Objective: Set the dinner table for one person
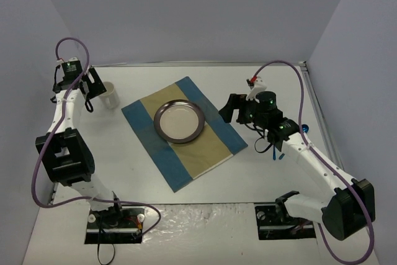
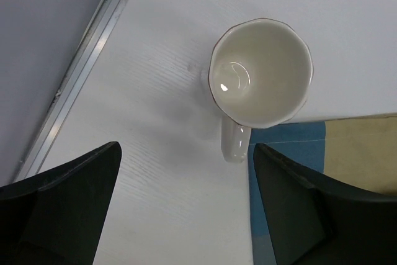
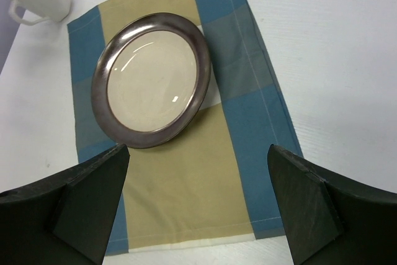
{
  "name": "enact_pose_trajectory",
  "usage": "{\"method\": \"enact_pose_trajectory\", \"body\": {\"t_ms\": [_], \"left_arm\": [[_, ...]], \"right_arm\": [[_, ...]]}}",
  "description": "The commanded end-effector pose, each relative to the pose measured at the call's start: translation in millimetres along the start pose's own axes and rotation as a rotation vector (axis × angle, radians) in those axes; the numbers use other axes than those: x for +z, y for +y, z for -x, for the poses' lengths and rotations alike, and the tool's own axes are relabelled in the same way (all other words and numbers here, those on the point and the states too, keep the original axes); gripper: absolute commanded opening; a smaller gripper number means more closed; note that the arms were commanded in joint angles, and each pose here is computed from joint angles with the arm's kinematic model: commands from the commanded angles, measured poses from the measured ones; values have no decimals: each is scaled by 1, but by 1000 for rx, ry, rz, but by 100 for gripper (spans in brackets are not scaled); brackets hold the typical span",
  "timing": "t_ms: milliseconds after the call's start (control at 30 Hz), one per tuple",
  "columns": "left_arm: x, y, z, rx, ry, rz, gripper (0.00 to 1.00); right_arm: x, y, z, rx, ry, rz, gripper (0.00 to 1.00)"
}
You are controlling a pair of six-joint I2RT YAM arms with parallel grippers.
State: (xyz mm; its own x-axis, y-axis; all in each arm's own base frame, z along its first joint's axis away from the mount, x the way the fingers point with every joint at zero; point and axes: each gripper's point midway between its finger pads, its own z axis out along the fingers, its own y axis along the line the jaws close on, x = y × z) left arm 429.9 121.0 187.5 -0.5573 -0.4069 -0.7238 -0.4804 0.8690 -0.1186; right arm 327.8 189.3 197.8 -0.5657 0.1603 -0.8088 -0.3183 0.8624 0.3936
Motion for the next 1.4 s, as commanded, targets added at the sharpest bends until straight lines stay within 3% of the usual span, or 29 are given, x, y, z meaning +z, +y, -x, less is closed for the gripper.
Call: {"method": "enact_pose_trajectory", "body": {"t_ms": [0,633,700,833,900,1033,1367], "left_arm": [[7,-6,56,-12,-118,-92,82],[77,-16,48,20,-26,-145,54],[79,-18,49,20,-30,-149,42],[83,-23,47,19,-30,-162,30],[85,-25,46,21,-25,-164,16],[74,-29,53,31,-49,-173,0],[-32,-73,70,112,-142,-169,0]], "right_arm": [[-15,19,6,-44,-47,83,91],[-16,8,-23,-58,8,68,91],[-16,7,-24,-56,11,68,91],[-16,7,-25,-53,10,66,91],[-17,6,-25,-51,11,63,90],[-18,7,-22,-57,1,59,90],[-18,27,8,-92,-28,63,90]]}}
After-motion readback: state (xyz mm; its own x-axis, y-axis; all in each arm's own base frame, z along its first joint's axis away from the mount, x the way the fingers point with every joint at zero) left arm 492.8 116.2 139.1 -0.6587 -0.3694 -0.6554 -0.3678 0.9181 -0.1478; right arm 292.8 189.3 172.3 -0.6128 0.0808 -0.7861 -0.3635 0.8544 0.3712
